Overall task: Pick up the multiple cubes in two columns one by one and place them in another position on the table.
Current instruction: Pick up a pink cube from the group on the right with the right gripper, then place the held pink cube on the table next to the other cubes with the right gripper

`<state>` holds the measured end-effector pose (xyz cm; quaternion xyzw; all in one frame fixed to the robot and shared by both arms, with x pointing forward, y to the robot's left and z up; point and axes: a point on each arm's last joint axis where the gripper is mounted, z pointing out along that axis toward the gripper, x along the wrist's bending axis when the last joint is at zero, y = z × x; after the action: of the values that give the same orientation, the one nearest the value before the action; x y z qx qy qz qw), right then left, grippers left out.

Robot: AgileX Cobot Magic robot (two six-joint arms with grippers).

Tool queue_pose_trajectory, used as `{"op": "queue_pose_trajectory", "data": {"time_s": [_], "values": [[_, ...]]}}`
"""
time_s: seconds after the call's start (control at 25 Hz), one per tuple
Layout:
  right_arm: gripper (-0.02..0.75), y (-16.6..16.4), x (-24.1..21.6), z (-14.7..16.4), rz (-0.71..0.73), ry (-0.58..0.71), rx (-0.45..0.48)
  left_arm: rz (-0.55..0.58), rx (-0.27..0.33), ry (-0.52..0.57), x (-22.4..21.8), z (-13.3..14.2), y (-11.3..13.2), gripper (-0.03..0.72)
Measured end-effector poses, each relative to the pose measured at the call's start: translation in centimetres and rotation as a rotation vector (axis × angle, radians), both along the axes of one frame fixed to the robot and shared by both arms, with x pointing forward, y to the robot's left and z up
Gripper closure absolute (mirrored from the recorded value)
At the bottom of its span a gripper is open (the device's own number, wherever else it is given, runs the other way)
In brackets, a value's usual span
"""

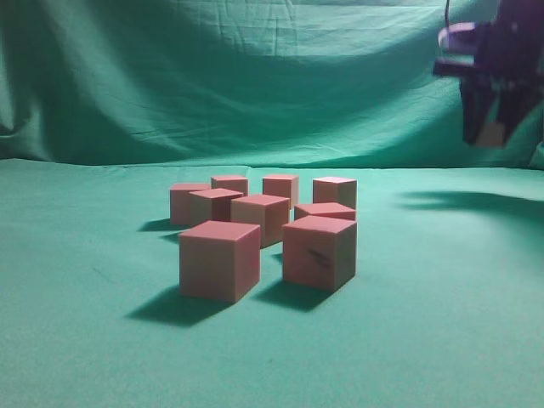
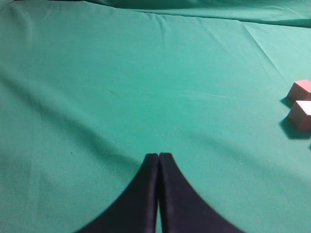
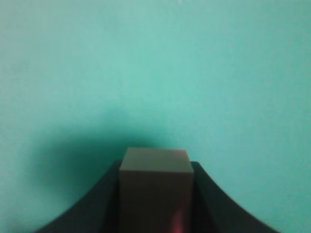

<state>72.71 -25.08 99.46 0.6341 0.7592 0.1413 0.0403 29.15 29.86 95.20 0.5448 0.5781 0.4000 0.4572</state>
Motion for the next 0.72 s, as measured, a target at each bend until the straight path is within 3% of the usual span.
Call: {"op": "queue_pose_trajectory", "data": {"time_s": [0.2,0.44,0.6,0.72], "values": [[0.464,0.6,-1.3,6.9,-0.079,-0.118,0.124,0.000,0.000,0.000,0.0,0.0,0.0,0.688],[0.464,1.9,-6.2,16.4,-0.052,-0.292,0.231,0.000,0.000,0.000,0.0,0.0,0.0,0.688],[0.464,5.1,-11.0,19.9,0.092,-0.348,0.228,0.000,0.000,0.000,0.0,0.0,0.0,0.688],[0.464,8.4,-14.1,19.8,0.220,-0.318,0.219,0.000,0.000,0.000,0.0,0.0,0.0,0.688]]}}
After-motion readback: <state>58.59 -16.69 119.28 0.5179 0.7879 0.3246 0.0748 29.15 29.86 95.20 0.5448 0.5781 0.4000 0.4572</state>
